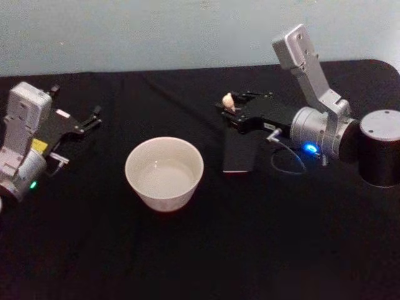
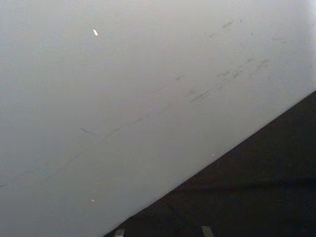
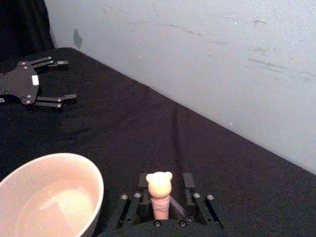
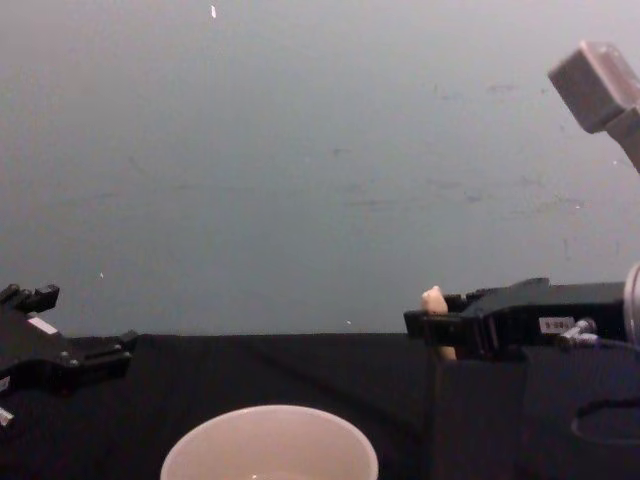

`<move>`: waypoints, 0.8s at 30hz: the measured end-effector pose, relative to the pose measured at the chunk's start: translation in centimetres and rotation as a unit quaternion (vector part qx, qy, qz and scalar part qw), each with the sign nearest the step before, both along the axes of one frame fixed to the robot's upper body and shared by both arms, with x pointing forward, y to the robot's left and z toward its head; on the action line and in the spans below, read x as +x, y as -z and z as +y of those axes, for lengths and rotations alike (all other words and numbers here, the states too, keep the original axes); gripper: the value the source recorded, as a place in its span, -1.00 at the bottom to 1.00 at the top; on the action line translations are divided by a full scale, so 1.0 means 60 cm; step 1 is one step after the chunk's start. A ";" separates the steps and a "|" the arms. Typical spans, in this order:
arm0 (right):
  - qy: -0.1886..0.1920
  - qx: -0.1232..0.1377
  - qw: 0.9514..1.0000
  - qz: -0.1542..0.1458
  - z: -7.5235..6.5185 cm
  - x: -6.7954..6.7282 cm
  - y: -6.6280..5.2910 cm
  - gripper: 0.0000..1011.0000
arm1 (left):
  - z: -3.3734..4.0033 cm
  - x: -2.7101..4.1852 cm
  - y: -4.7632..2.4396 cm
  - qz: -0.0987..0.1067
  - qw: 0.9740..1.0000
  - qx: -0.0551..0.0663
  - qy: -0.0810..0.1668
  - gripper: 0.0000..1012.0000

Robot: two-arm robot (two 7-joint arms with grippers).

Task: Pick up the stirring spoon with one hand, stir inside the cup, then place it back in its original position.

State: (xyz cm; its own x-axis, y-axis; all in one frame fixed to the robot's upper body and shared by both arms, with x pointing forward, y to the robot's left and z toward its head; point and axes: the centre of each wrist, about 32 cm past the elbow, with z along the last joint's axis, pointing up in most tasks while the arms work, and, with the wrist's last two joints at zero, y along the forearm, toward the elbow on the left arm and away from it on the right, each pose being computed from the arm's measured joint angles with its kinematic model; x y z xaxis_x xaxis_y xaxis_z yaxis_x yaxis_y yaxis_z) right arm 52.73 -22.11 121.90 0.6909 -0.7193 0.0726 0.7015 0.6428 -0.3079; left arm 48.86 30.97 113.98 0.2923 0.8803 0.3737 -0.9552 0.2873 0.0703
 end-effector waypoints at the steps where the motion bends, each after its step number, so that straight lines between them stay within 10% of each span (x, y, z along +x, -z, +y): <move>1: 0.000 0.000 1.000 0.000 0.000 0.000 0.000 -0.12 | 0.000 0.000 0.000 0.000 1.000 0.000 0.000 0.98; 7: 0.000 0.000 1.000 0.000 0.000 0.000 0.000 -0.55 | 0.000 0.000 0.000 0.000 1.000 0.000 0.000 0.98; 24: 0.007 0.018 1.000 -0.003 -0.004 -0.003 -0.006 -0.57 | 0.000 0.000 0.000 0.000 1.000 0.000 0.000 0.98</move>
State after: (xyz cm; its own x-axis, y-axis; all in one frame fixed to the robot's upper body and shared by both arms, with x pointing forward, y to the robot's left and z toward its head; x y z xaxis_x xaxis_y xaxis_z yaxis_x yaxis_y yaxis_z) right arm 52.54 -22.36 122.24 0.6809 -0.7306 0.0509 0.7118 0.6438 -0.2808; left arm 48.86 30.97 113.98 0.2922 0.8803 0.3737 -0.9553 0.2873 0.0703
